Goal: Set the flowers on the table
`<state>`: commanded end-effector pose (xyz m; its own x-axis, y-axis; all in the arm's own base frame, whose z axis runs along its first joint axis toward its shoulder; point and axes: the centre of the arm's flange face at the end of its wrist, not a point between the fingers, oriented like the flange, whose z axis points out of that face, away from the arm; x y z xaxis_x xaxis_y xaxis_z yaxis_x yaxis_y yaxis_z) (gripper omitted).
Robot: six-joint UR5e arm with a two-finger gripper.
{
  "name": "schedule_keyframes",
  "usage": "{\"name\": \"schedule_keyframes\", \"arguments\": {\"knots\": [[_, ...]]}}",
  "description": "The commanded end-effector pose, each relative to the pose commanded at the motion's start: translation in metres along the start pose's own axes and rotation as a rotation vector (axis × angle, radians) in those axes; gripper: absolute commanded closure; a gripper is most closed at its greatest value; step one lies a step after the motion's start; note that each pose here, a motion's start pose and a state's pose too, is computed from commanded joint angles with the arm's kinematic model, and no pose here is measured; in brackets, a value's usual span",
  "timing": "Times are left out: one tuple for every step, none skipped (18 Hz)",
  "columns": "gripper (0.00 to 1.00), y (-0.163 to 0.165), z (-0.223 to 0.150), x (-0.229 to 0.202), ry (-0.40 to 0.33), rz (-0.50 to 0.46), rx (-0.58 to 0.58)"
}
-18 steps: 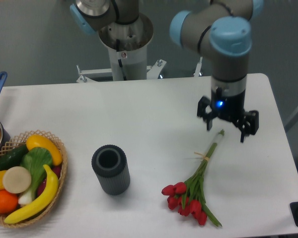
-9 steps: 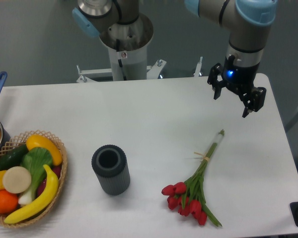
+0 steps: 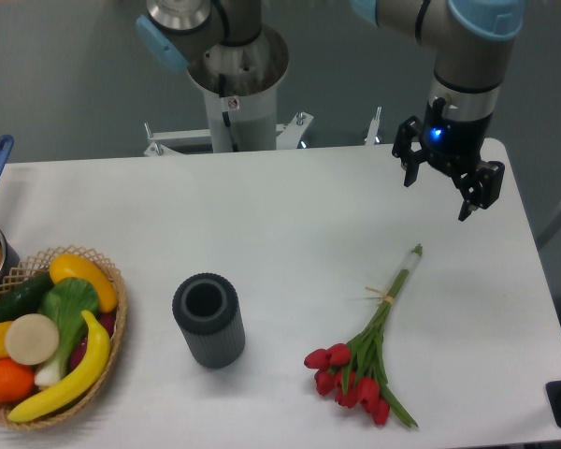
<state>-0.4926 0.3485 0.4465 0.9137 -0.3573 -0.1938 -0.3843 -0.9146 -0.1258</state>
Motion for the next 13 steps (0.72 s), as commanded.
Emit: {"name": "schedule_keyframes", "arguments": {"knots": [[0.0,0.0,0.0,0.0,0.0,0.0,0.0],[0.0,0.0,0.0,0.0,0.0,0.0,0.0],[0.0,-0.0002,-0.0001,-0.0001,-0.002,0.0,0.002],[0.0,-0.0002,-0.0002,-0.0001,-0.002,0.0,0.002],[0.0,-0.0002,-0.0002,-0.0001,-0.002,-0.001,0.002],[0.0,-0.0002,-0.0002,-0.0001,-0.002,-0.001,0.002],[0.0,-0.0002,-0.0002,-0.0001,-0.002,-0.001,0.002],[0.0,-0.0002,-0.0003,-0.0003,-0.003,-0.001,0.002],[0.0,-0.0002,-0.0003,-0.0003,-0.003,-0.001,0.002],[0.0,-0.0002,-0.0003,-0.0003,-0.003,-0.001,0.002],[0.0,-0.0002,-0.0003,-0.0003,-0.003,-0.001,0.002],[0.0,-0.0007,-0.0003,-0.0003,-0.003,-0.001,0.006],[0.0,0.0001,0.0006,-0.0008,-0.002,-0.003,0.009]]}}
